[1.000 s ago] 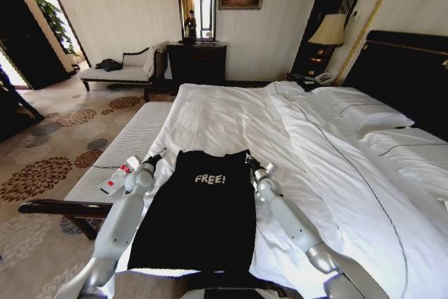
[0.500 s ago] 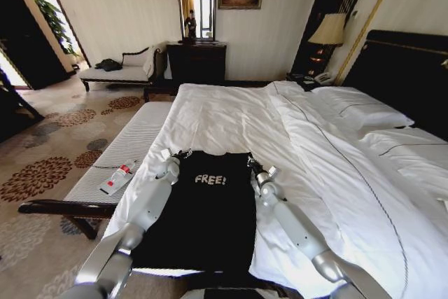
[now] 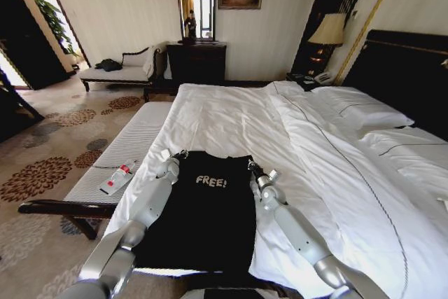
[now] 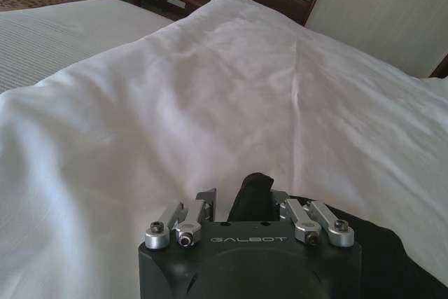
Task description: Fold the clothes on the bed.
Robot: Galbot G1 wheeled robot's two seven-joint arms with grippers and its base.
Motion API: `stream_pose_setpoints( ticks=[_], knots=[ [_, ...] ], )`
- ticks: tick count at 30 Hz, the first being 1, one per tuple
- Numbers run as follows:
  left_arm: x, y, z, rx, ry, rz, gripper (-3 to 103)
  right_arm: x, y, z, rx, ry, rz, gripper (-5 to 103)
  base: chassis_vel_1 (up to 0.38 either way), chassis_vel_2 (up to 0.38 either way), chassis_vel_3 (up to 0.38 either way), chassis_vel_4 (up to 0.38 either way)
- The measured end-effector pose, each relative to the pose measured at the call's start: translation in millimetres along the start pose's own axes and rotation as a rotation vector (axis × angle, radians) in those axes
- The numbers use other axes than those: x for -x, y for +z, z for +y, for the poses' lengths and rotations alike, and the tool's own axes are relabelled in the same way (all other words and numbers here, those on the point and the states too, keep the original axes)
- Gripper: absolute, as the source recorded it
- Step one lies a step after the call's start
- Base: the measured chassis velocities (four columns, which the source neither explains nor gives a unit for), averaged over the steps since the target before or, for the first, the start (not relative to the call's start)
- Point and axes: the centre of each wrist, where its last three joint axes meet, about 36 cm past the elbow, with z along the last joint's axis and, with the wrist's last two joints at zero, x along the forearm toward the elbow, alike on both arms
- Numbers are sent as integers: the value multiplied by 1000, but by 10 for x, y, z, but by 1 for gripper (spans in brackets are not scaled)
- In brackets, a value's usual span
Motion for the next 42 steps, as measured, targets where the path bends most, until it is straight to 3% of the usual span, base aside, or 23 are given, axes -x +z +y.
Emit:
stream_pose_setpoints(
  ticks=[1, 4, 12, 21, 28, 32, 37, 42],
  knots=[
    [1, 13, 11, 1, 0, 0, 40, 5, -1, 5, 0, 0, 0, 1, 0, 0, 0, 0],
    [-12, -18, 36, -15, 4, -12, 24, 6, -5, 8, 0, 2, -1, 1, 0, 0, 0, 0],
    [-44, -252, 35, -40, 27, -53, 1, 13, -140, 10, -13, 5, -22, 1, 0, 0, 0, 0],
    [-169, -445, -73, -57, 83, -102, 1, -44, -577, 31, -33, -7, -85, 1, 0, 0, 0, 0],
    [-621, -1090, -154, -109, 182, -239, 1, -148, -1291, 199, -47, -103, -250, 1, 0, 0, 0, 0],
    [-727, -1367, -130, -132, 212, -291, 1, -100, -1528, 280, -47, -132, -298, 1, 0, 0, 0, 0],
    [-669, -1752, -93, -142, 239, -344, 1, 137, -1760, 424, -51, -154, -307, 1, 0, 0, 0, 0],
    [-607, -1899, -182, -149, 275, -366, 1, 297, -1832, 612, -55, -183, -300, 1, 0, 0, 0, 0]
  ],
)
